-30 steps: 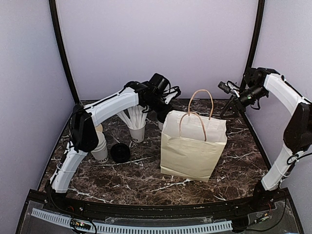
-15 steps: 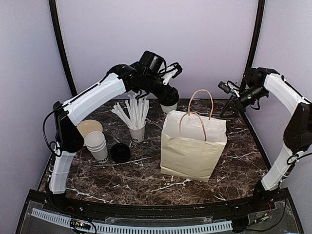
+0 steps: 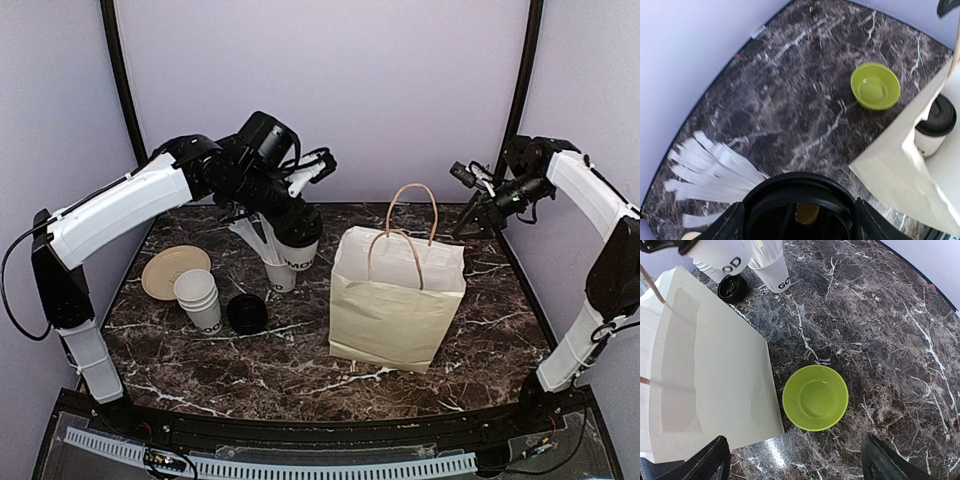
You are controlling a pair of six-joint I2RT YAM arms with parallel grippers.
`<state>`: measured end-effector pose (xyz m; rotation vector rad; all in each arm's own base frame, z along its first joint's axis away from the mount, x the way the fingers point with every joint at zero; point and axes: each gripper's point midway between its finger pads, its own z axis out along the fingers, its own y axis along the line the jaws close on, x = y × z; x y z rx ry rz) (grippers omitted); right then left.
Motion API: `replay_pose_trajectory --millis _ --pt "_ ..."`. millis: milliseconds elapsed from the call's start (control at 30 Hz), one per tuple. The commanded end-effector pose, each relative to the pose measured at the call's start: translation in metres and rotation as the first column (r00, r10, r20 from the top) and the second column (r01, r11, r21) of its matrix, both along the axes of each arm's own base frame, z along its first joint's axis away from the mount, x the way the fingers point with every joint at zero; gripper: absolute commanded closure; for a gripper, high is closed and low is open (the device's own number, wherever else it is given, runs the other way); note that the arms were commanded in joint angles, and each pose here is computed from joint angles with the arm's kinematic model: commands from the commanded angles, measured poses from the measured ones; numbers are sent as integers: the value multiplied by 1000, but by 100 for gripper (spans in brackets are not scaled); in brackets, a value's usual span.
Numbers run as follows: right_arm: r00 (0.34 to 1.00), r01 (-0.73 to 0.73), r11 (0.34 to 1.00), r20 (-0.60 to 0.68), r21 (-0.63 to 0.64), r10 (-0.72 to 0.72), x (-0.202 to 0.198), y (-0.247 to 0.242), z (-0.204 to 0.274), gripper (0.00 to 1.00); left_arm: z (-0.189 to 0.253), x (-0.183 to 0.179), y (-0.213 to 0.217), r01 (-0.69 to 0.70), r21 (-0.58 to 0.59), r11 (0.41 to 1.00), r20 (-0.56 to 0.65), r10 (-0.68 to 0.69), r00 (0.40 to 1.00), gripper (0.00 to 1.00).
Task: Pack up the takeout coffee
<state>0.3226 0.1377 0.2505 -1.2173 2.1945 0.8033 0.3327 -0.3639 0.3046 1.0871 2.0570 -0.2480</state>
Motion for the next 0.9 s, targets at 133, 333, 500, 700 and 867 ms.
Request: replay_pose_trajectory --millis 133,333,500,700,867 --pt "999 -22 999 35 33 21 -13 5 4 9 -74 -69 17 31 50 998 -213 -19 977 36" --pt "999 -25 999 37 30 23 -17 4 2 9 -105 -84 17 13 38 999 -256 -3 967 36" --pt "999 -25 999 31 27 25 -16 4 0 9 -123 -85 21 -4 4 1000 -243 5 970 36" --pt "1000 -24 999 18 32 23 -14 5 -4 9 -126 -89 20 -9 -88 996 -212 -10 977 36" --pt "1000 -22 999 5 41 22 -11 7 -8 9 -143 -98 18 16 -109 994 -247 -42 968 35"
